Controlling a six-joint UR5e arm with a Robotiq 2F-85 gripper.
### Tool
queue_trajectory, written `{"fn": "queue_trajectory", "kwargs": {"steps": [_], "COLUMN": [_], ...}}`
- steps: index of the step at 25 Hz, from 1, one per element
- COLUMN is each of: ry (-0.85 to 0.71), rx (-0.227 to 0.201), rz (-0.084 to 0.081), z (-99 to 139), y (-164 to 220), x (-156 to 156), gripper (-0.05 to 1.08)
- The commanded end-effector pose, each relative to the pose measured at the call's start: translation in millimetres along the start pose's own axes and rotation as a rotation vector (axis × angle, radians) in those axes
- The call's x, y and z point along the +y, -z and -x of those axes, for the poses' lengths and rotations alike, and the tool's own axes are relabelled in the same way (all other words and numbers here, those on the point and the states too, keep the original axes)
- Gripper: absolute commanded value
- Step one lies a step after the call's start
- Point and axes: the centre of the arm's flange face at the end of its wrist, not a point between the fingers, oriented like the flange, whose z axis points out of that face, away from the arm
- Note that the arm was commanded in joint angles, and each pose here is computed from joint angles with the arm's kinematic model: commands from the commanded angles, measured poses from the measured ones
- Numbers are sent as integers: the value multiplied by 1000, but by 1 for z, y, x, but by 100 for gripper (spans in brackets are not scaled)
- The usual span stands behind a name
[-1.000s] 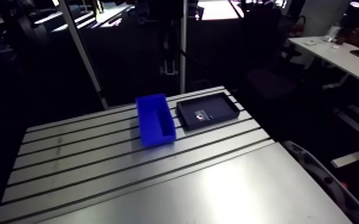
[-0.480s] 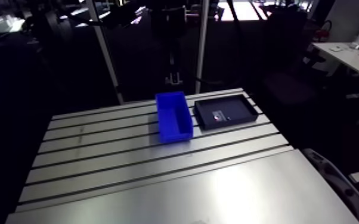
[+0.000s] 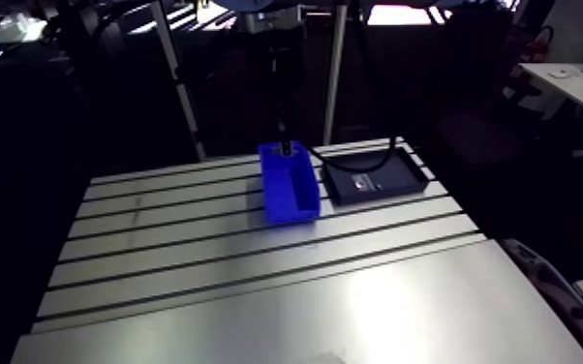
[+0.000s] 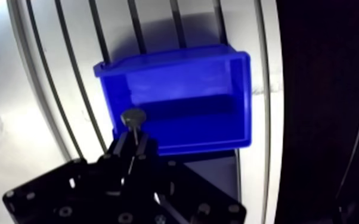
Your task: Pick up the M10 bolt from the tray and put it into the blue bin.
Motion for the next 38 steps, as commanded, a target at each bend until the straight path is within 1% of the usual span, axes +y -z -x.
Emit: {"fn": "queue_trajectory", "kwargs": {"steps": [1,4,5,6,7,12,15,17,21,23,24,27,29,30,31,38], "ry": [-4,-9,-12,-11,-15,-18,-20,-22,-25,-24,-26,-30,-28,-32,-37,-46], "rx": [-4,-3,-2,-2,-2,-1,-1,0,0,1,1,1,0,-2,-3,-7], "rz": [3,-14,-14,-18,-14,-27,-25,-31,-36,-41,-50,-59,-59,-50,-47,-65], "z": [-1,-2,-1,-2,-1,1,1,2,4,3,3,2,1,1,1,-1], "y": [-24,-36,-38,-41,-43,-58,-62,-67,-70,-73,-78,-85,-91,-92,-94,-109], "x": [10,14,15,16,18,24,26,27,28,28,29,30,32,34,35,38], "gripper": [106,106,106,106,106,105,105,105,105,105,105,105,105,105,105,105]}}
